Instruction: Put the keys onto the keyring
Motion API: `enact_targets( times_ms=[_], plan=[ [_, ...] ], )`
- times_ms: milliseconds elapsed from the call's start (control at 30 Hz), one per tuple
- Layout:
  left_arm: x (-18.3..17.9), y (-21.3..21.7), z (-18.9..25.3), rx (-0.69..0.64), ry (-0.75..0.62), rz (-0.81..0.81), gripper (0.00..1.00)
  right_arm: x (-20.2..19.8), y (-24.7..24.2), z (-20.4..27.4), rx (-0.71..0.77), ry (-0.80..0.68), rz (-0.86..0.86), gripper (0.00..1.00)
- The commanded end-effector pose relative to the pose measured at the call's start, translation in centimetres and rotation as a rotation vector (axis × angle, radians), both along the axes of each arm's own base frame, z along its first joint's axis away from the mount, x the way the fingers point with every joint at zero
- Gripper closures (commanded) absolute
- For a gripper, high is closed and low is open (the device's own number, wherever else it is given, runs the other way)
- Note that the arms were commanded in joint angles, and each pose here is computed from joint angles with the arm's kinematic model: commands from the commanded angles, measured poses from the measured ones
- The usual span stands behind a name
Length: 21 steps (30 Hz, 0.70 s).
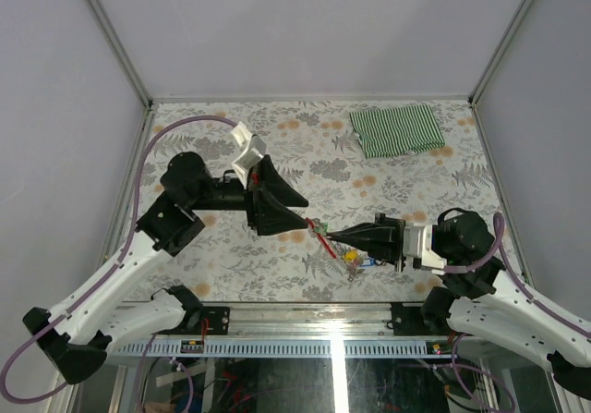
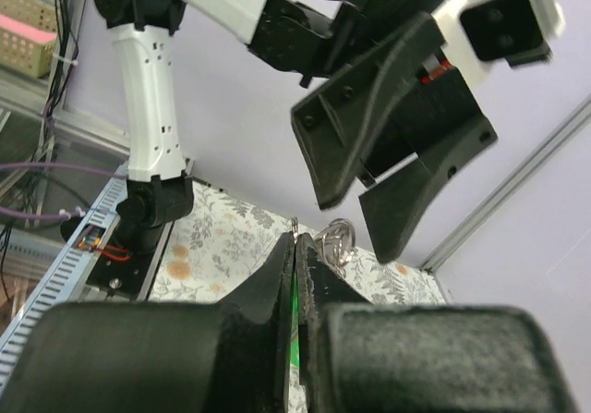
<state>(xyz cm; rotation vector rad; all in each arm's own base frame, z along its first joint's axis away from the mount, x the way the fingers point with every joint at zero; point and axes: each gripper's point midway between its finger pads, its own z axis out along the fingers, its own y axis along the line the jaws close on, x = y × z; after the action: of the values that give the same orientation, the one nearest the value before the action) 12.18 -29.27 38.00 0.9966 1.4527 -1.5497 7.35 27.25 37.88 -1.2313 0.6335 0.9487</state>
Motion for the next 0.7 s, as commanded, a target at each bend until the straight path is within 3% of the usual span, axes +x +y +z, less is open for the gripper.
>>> enact_targets(
  times_ms=[0, 333, 667],
  plan=[
    [0.3, 1.2, 2.3, -0.089, -0.147, 0.099, 0.45, 0.1, -0.7, 4.2, 0.190, 0.012, -0.019, 1.00],
    [-1.7, 3.3, 4.2, -0.322, -0.333, 0.135, 0.49, 1.7, -0.7, 5.6, 0.396, 0.165, -0.023, 1.00],
    [-1.6, 2.9, 4.6, -0.378, -0.370, 0.116, 0.57, 1.2, -0.3, 6.1, 0.421, 0.152, 0.030, 1.00]
  ],
)
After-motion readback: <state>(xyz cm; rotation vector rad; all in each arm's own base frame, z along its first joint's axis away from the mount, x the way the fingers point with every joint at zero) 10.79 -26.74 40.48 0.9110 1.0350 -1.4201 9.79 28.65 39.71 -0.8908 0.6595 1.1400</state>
